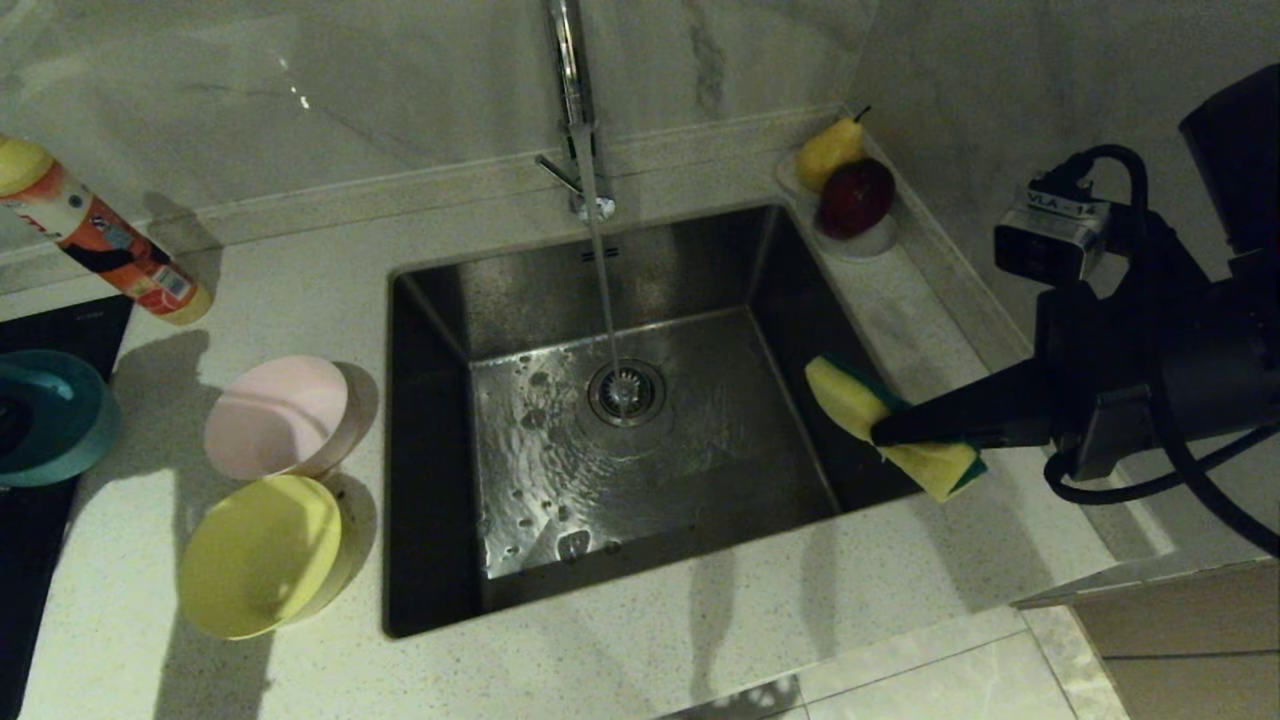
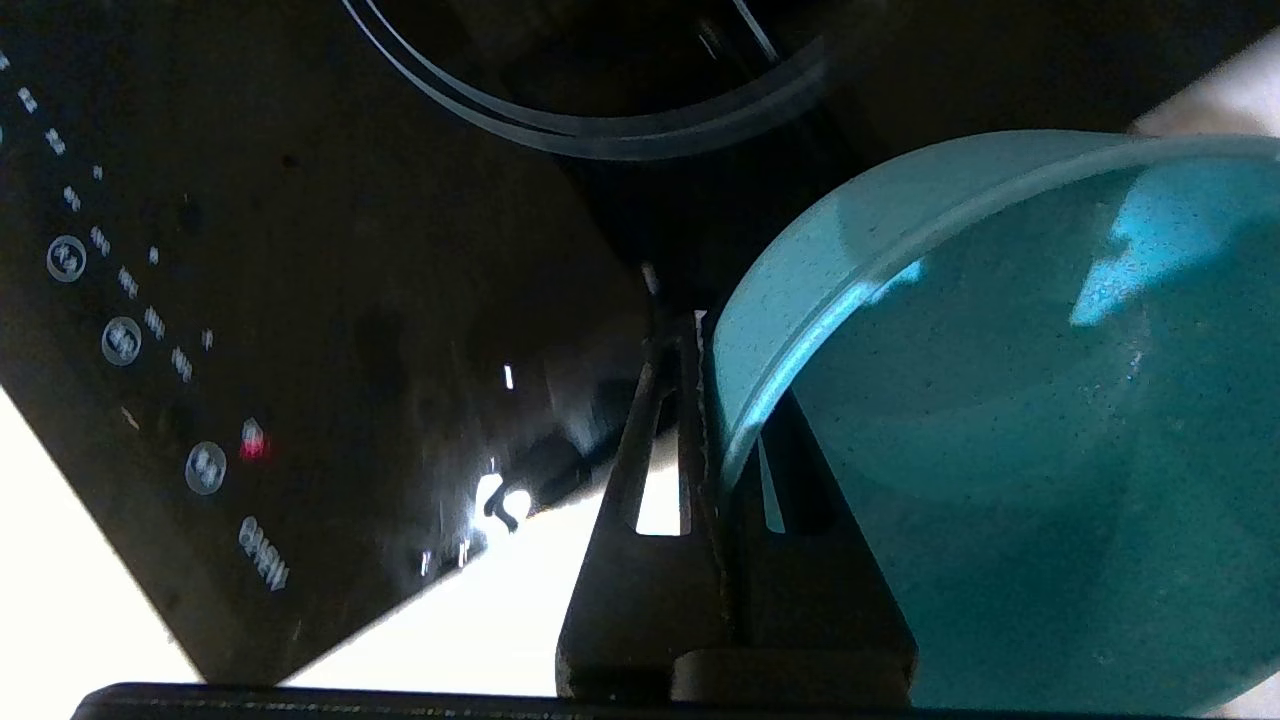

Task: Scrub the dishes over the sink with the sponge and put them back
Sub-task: Place the bowl on the table

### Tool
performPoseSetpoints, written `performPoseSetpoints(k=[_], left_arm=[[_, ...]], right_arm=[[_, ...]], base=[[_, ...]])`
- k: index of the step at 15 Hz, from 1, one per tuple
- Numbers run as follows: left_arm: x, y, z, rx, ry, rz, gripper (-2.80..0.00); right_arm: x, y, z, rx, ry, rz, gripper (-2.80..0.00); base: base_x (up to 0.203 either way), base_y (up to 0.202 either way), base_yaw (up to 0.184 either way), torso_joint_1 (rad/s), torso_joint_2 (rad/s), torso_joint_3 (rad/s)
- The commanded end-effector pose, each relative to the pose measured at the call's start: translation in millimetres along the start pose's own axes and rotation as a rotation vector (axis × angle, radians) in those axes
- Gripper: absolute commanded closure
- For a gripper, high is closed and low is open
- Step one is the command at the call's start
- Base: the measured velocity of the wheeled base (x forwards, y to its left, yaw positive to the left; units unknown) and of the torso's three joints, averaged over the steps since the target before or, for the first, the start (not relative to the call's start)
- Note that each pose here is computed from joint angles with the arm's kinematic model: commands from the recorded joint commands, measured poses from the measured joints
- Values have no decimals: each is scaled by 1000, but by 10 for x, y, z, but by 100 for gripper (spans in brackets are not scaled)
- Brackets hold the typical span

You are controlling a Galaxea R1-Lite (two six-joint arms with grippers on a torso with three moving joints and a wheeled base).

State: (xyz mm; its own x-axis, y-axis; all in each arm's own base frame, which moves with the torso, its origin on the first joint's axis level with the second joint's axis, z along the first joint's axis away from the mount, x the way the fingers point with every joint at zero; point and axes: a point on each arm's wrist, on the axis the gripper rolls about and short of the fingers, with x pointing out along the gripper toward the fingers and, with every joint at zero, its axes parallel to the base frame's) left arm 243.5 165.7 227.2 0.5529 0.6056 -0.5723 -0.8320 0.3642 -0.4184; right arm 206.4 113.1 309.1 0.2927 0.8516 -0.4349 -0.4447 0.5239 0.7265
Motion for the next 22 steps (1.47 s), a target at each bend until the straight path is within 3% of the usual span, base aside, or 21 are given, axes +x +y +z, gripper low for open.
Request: performPoseSetpoints(k=[1, 7, 11, 15, 21, 22], left_arm=[[227, 75, 93, -59, -3, 54, 0], [612, 283, 387, -155, -44, 139, 0], [653, 252, 440, -181, 14, 44, 0], [798, 224, 467, -184, 18, 46, 0], [956, 352, 578, -212, 48, 79, 0], [958, 362, 588, -216, 75, 69, -280]], right_arm=[[-16, 3, -20, 4, 3, 3, 0], [14, -30, 3, -6, 7, -2, 0], [15, -33, -1, -6, 8, -3, 0], [27, -49, -10, -1, 13, -5, 0], [56, -73, -1, 1, 15, -6, 0], [76, -90, 3, 6, 20, -9, 0]], base=[[0, 0, 0, 0, 0, 0], [0, 0, 0, 0, 0, 0], [0, 0, 0, 0, 0, 0], [0, 0, 0, 0, 0, 0], [0, 0, 0, 0, 0, 0], [0, 0, 0, 0, 0, 0]])
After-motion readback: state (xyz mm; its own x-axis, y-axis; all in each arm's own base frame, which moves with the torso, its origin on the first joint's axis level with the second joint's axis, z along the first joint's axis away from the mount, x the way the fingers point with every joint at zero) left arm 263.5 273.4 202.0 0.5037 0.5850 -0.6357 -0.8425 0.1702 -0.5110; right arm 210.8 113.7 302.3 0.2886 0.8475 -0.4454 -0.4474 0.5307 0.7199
